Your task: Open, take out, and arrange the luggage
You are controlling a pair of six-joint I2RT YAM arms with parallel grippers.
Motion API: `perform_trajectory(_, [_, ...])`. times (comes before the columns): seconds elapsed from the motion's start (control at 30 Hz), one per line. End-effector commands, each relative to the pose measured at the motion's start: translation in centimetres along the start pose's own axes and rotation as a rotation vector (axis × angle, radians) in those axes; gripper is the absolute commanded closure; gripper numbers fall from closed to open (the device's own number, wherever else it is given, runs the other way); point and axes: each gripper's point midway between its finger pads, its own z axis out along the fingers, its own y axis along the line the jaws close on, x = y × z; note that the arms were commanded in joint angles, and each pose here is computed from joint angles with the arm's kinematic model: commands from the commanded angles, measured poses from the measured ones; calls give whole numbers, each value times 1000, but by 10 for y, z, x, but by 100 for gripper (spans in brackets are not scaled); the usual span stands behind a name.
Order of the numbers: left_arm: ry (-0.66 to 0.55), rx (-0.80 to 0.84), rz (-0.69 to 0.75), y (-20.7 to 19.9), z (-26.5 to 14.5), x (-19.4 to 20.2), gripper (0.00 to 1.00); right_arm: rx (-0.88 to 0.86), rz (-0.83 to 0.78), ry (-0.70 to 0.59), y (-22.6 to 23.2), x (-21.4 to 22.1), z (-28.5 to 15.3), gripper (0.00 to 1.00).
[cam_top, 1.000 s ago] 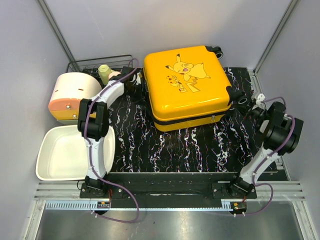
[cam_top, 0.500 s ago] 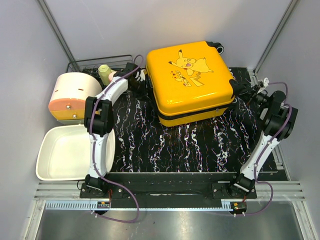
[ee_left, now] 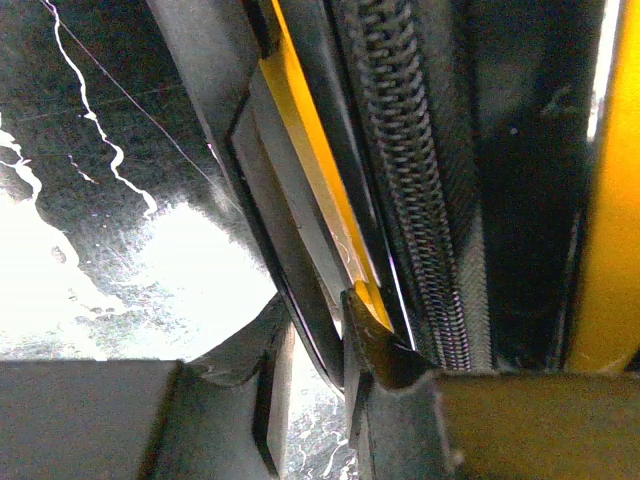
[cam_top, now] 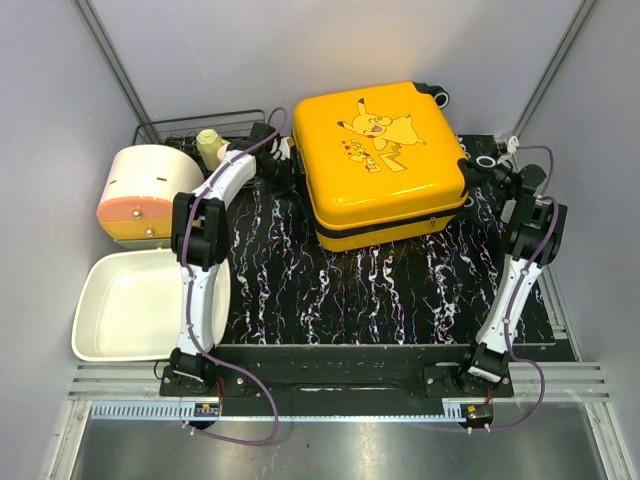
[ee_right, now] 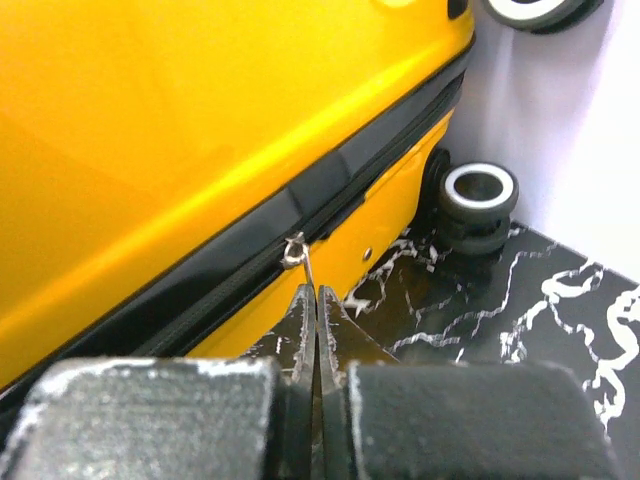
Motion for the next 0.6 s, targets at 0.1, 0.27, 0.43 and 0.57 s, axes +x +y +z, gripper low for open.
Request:
perform_trajectory(0.1, [-69, 47, 239, -9, 11, -20, 100, 55, -125, -88, -21, -31, 39, 100])
perform_trajectory(0.27, [-124, 71, 231, -20, -21, -26, 45, 110, 74, 43, -23, -45, 9, 63])
perform_trajectory(0.43, [-234, 67, 206, -25, -61, -38, 2, 273, 201, 227, -19, -47, -21, 38])
perform_trajectory(0.57, [-283, 74, 189, -28, -95, -35, 1, 360, 332, 348, -16, -33, -38, 26])
